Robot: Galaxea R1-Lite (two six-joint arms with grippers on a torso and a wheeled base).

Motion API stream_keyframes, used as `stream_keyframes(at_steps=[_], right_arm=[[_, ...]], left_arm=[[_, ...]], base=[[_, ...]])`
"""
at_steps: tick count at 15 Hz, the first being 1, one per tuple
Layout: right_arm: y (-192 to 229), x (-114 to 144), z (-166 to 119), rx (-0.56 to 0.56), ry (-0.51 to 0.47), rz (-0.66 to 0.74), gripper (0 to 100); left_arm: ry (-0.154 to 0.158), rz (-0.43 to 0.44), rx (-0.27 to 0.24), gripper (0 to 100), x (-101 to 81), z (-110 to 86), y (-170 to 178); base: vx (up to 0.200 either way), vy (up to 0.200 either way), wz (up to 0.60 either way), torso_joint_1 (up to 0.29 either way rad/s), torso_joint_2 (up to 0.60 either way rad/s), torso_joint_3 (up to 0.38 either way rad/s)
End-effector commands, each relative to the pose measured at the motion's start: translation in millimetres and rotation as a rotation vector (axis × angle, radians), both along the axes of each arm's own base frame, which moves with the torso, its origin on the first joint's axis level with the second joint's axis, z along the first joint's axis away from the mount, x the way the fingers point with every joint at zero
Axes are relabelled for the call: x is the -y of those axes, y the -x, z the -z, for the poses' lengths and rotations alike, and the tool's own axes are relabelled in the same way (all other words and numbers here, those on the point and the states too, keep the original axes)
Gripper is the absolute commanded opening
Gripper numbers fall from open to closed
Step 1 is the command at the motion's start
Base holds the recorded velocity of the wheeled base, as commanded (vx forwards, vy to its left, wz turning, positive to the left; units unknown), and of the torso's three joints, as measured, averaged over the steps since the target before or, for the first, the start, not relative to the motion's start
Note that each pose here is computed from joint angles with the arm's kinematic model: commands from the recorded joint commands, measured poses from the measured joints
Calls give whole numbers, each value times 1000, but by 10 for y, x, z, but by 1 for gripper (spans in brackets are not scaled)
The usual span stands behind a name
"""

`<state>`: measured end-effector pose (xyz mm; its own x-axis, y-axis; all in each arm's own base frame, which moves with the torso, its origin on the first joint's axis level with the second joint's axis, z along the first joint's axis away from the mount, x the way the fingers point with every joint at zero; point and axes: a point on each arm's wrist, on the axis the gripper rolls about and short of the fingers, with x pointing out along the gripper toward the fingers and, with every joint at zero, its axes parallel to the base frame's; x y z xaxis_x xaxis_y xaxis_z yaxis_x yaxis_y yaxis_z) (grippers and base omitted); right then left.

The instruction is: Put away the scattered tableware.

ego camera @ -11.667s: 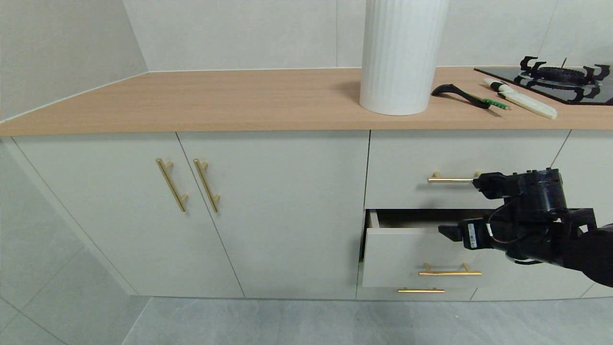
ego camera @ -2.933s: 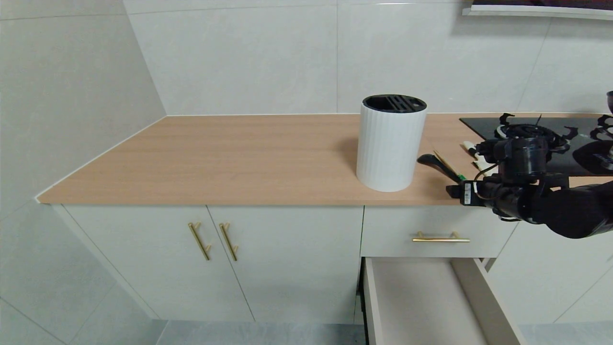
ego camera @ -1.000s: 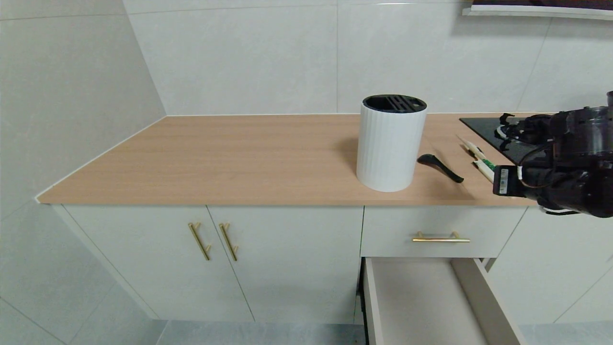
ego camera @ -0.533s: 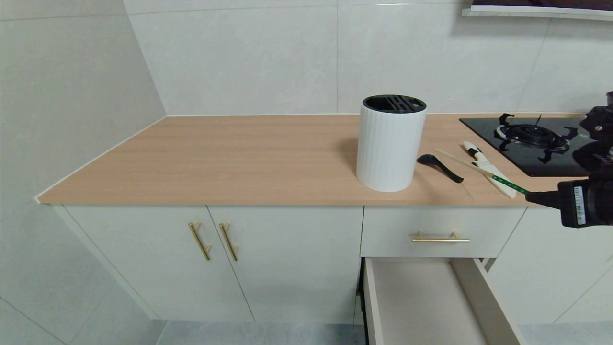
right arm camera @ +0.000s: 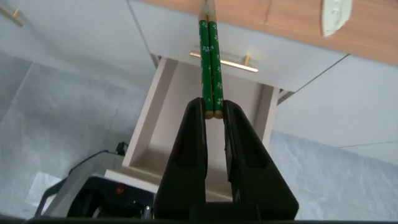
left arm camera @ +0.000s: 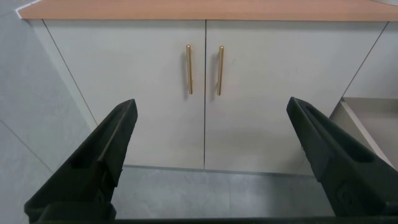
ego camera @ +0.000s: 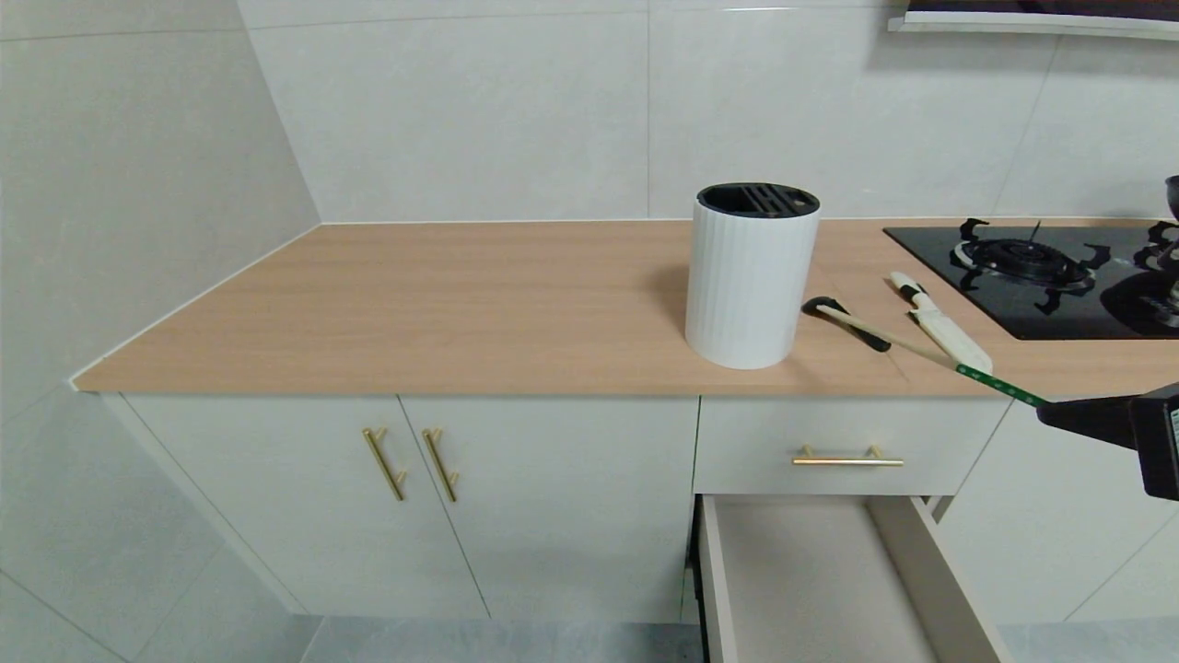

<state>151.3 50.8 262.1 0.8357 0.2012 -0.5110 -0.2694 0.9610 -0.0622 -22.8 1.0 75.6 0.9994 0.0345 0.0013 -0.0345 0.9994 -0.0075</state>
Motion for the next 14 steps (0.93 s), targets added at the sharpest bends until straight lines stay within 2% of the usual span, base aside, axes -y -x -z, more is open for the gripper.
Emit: stream_keyframes(at_steps=[1, 11, 14], right_arm=[[-3, -17, 31, -11, 6, -12, 0], [26, -144, 168, -60, 34, -95, 0], [36, -159, 196, -65, 50, -114, 0]], left_arm=[[0, -1, 0, 100, 0, -1, 0], [0, -1, -1, 100, 0, 1, 0], [0, -1, 0, 100, 0, -1, 0]], base=[[0, 0, 0, 0, 0, 0], [0, 0, 0, 0, 0, 0], [0, 0, 0, -150, 346, 204]])
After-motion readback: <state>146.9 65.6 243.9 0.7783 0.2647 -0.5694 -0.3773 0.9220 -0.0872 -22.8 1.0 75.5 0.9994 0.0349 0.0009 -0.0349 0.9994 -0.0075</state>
